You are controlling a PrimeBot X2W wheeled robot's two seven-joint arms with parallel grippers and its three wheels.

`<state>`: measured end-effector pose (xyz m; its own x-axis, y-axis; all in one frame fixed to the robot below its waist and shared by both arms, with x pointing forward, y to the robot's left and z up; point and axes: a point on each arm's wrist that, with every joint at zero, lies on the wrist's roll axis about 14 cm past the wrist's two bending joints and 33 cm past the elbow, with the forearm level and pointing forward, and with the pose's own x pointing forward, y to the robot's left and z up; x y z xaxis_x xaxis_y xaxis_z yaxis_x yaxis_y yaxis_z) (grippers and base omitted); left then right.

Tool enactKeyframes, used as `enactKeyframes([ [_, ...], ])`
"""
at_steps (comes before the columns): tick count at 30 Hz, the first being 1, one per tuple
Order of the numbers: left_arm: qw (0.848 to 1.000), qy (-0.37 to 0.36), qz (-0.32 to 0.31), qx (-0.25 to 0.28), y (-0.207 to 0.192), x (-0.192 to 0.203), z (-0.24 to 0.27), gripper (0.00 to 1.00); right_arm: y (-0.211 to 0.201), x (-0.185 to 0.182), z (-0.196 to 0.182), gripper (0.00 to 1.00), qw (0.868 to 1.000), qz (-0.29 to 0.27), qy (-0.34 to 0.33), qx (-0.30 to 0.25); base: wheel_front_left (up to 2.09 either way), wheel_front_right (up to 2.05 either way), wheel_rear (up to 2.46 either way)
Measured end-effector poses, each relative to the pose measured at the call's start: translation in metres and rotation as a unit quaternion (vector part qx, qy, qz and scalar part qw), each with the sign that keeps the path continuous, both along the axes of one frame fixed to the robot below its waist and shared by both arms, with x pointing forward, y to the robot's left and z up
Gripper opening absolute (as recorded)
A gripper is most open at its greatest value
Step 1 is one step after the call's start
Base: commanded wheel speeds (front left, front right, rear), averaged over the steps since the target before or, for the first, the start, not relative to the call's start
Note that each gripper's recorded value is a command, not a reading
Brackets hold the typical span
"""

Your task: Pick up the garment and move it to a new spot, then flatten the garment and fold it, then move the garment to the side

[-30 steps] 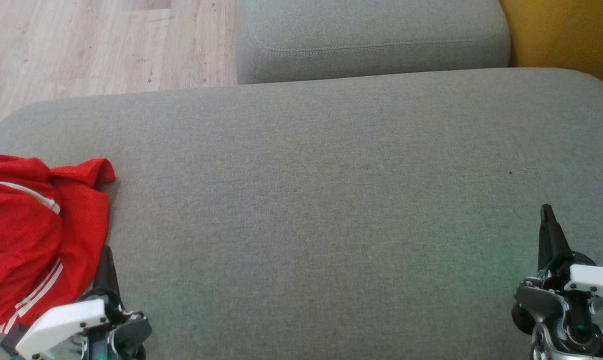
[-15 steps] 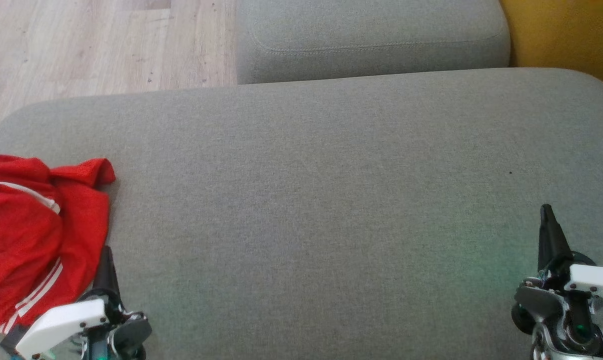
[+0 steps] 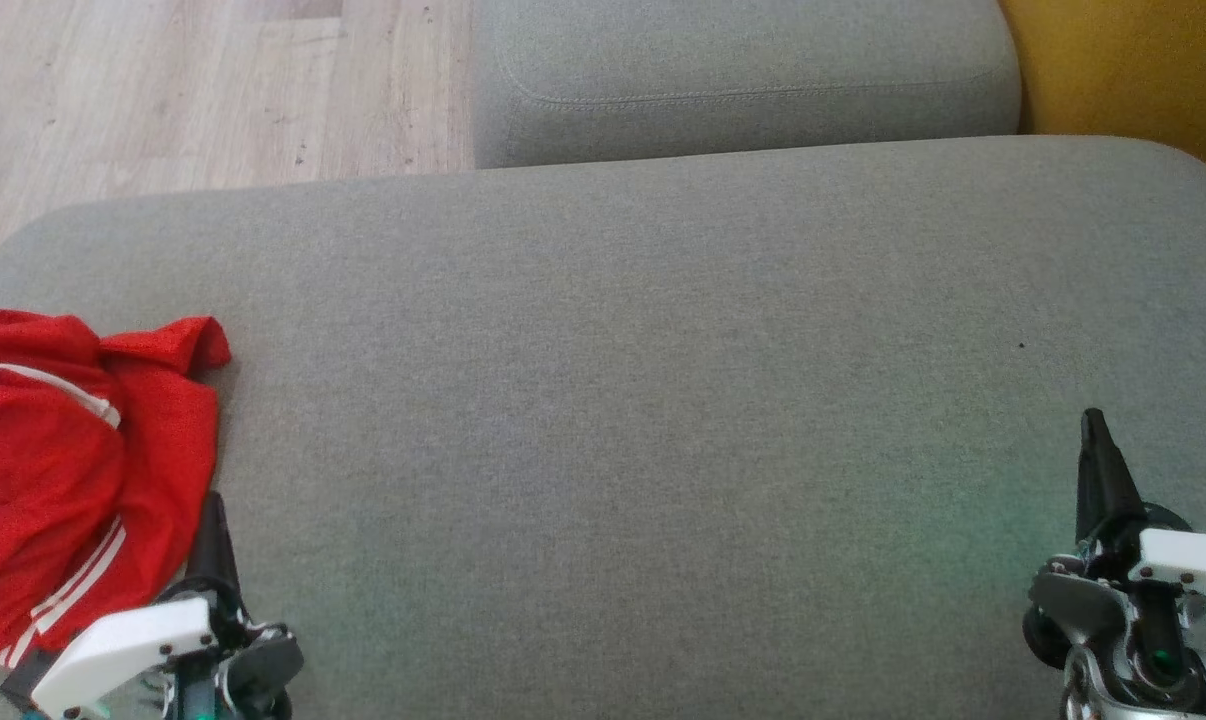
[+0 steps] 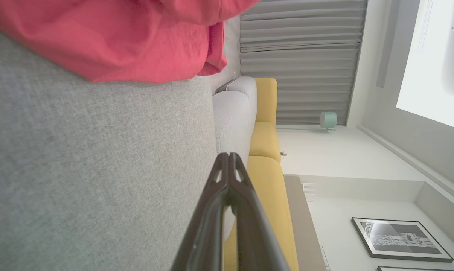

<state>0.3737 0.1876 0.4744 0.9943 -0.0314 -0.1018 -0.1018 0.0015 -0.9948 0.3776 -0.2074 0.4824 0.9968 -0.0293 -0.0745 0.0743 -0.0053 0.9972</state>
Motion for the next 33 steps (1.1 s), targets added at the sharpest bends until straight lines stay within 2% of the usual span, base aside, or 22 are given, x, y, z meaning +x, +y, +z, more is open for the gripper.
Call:
enactKeyframes([
  [21,1.000,0.000,0.000,0.000,0.000,0.000,0.000,0.00,0.000,0.000,0.000,0.00,1.000,0.000,0.000,0.000,0.00,0.00,0.00],
  [22,1.000,0.000,0.000,0.000,0.000,0.000,0.000,1.00,0.000,0.000,0.000,1.00,1.000,0.000,0.000,0.000,0.00,0.00,0.00],
  [29,0.997,0.079,0.001,-0.005,-0.002,-0.028,-0.050,1.00,0.001,-0.027,-0.050,1.00,0.997,-0.004,0.077,0.010,0.00,0.00,0.00],
  [33,0.997,0.083,0.003,0.004,-0.002,-0.029,-0.053,1.00,0.002,-0.027,-0.051,1.00,0.997,-0.003,0.080,0.003,0.00,0.00,0.00],
])
